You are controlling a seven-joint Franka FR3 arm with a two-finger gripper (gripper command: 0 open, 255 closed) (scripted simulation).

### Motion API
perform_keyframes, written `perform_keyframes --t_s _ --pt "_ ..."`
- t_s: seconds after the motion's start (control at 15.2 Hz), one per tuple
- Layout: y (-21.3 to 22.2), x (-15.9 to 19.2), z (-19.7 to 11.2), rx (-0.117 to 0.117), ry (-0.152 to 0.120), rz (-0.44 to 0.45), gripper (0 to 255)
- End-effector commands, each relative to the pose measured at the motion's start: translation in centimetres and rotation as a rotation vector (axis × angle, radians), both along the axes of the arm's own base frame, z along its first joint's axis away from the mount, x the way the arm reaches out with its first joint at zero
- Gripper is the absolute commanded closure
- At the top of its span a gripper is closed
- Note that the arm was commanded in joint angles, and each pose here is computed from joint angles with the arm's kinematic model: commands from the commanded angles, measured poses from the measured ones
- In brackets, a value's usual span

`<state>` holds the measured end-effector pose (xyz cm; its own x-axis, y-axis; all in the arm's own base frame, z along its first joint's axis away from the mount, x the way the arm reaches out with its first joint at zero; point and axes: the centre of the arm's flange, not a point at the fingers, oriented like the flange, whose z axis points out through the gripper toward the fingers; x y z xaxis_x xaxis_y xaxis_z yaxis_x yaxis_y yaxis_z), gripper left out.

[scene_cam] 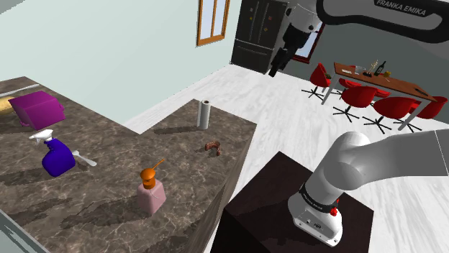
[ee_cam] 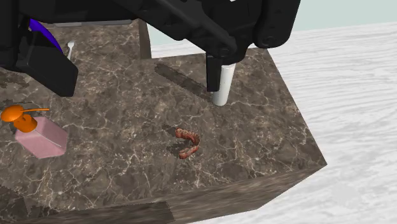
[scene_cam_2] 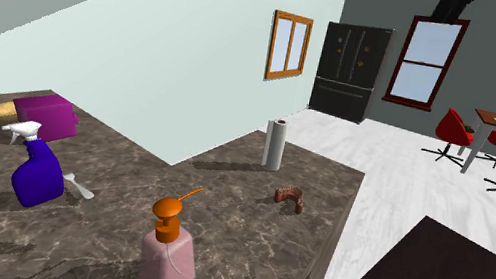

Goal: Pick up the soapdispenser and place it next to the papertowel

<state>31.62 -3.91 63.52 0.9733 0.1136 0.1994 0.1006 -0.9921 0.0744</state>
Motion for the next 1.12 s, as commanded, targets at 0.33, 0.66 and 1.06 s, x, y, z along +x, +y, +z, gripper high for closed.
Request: perform_keyframes --t_s 0.33,0.66,1.06 --pt "4.6 0.7 -4.6 0.010 -0.021 -0.002 0" --pt "9.2 1.5 -9.1 0.019 -0.042 -0.005 0" --pt "14.8 2.6 -14.4 0.031 -0.067 -0.007 0"
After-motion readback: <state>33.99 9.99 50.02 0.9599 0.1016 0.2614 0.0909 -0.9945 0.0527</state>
